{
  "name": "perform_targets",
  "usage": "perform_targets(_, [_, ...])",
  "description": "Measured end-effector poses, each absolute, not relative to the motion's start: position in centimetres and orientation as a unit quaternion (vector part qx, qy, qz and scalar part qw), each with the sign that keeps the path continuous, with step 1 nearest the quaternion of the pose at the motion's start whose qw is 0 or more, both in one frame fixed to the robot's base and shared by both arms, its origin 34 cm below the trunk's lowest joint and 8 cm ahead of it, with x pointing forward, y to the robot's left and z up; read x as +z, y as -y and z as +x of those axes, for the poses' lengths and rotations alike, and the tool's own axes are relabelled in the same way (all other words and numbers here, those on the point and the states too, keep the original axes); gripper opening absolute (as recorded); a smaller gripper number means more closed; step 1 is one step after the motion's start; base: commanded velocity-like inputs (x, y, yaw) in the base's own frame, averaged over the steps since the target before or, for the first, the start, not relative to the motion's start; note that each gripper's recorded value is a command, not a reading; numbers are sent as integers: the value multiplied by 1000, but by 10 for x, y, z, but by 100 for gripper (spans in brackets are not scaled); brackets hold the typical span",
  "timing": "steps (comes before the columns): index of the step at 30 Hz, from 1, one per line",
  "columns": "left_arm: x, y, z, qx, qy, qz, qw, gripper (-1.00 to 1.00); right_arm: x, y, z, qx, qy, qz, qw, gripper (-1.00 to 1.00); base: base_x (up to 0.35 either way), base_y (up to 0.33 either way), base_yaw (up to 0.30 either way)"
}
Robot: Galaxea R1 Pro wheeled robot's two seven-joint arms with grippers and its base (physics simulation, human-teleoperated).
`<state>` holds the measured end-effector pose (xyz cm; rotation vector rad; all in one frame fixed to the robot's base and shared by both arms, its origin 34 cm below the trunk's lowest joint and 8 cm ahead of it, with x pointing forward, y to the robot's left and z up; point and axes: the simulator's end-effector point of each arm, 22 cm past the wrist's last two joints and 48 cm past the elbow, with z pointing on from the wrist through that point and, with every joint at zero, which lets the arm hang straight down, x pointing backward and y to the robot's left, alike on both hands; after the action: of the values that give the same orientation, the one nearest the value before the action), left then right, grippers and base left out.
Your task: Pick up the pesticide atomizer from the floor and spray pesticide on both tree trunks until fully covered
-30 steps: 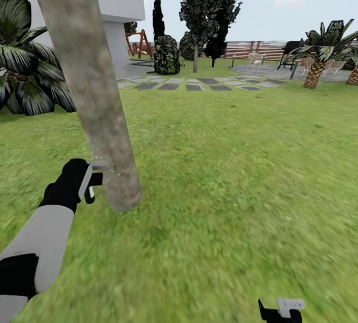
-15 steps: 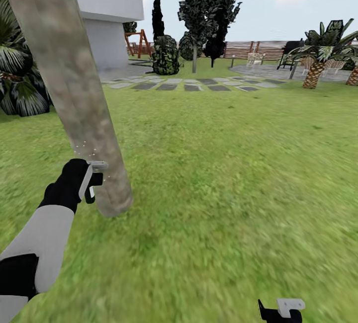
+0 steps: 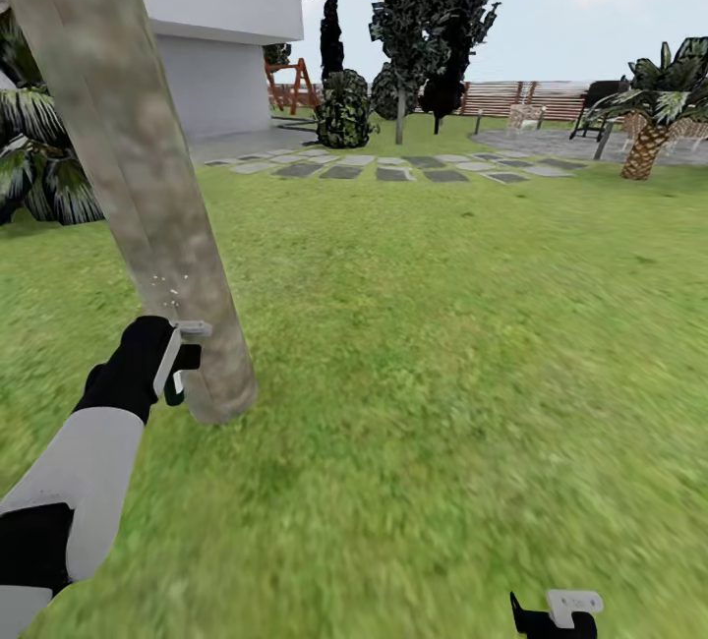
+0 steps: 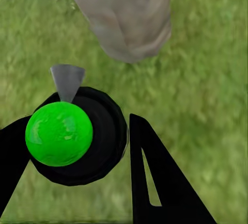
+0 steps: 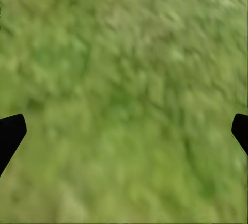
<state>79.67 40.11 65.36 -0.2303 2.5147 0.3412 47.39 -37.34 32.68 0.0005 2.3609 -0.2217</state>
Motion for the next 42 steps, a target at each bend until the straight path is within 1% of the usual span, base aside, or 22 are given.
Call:
perform_targets(5, [639,-401,788,129,-948,-85,280,-100,327,373,474,-86,-923,0,376,100,181,-240,251])
perform_targets(8, [631,-400,783,129,-949,-83,274,-100,327,373,474,-86,-923,0,376,100,156,-244,54])
perform_targets(16, [619,-402,775,131,-952,-82,264,-100,327,373,473,-86,-923,0,375,100,13,-272,23])
perform_targets(21, [608,-407,765,135,-954,-84,256,-100,327,373,474,-86,-923,0,375,100,127,-254,250])
perform_targets(29, [590,-409,751,137,-957,-84,243,-100,327,373,474,-86,-923,0,376,100,257,-179,266])
perform_targets(36, [582,-401,748,131,-959,-81,238,-100,327,373,474,-86,-923,0,376,100,221,-200,31])
perform_targets(39, [578,-398,745,129,-960,-80,235,-100,327,373,474,-86,-923,0,375,100,40,-266,33])
perform_targets(42, [562,-405,730,135,-963,-81,220,-100,326,373,474,-86,-923,0,375,100,21,-273,204])
